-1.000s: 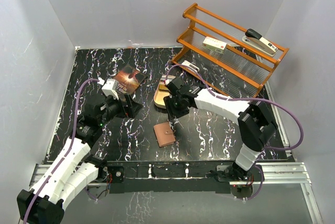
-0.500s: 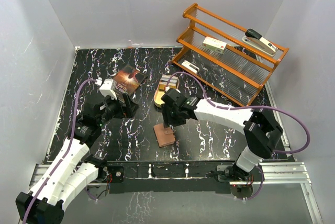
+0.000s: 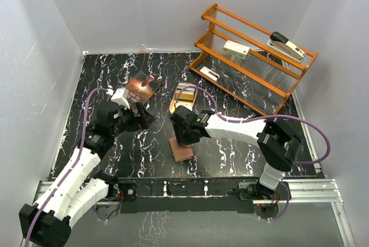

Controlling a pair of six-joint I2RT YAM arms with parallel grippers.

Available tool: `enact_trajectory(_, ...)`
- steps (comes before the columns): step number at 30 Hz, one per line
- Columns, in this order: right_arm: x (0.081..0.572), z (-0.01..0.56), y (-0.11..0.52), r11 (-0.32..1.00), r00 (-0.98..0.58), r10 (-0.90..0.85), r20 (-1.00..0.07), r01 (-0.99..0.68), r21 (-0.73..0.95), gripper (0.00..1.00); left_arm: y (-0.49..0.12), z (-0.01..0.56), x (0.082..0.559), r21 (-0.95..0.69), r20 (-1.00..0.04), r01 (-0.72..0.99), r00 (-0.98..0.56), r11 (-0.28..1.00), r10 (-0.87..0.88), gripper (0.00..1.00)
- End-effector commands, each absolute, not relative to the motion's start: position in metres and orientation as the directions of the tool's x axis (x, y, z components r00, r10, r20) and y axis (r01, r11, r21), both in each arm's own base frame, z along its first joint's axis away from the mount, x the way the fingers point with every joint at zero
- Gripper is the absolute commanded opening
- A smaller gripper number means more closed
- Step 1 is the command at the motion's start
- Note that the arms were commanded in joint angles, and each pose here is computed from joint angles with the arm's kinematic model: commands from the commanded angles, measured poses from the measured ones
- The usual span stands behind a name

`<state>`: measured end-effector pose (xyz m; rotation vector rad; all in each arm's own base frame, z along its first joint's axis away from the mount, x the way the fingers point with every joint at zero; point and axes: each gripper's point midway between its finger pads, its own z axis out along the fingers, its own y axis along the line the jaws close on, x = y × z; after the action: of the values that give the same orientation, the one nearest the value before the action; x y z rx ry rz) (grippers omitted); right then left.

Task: Put the credit cards into the card holder
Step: Open the card holder at the center of the board.

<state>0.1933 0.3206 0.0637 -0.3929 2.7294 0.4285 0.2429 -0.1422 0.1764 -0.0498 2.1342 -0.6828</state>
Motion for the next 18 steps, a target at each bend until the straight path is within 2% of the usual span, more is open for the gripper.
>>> enact_trajectory(1,0.202,0.053,0.324,0.918,-0.886,-0.221,-0.407,-0.33,0.221,0.39,-0.15,0.174,0.242,-0.538,-0.663,0.159,-0.687,0.828,-0.298,0.85)
enact_trajectory(5,0.195,0.031,0.319,0.923,-0.897,-0.256,-0.359,-0.337,0.185,0.38,-0.158,0.157,0.237,-0.588,-0.577,0.099,-0.747,0.803,-0.33,0.81)
enact_trajectory(10,0.194,0.02,0.308,0.932,-0.889,-0.28,-0.363,-0.342,0.119,0.31,-0.174,0.134,0.227,-0.668,-0.456,0.05,-0.816,0.743,-0.355,0.76)
enact_trajectory(18,0.2,0.023,0.298,0.933,-0.861,-0.281,-0.424,-0.349,0.091,0.04,-0.182,0.109,0.22,-0.686,-0.355,-0.003,-0.871,0.728,-0.338,0.73)
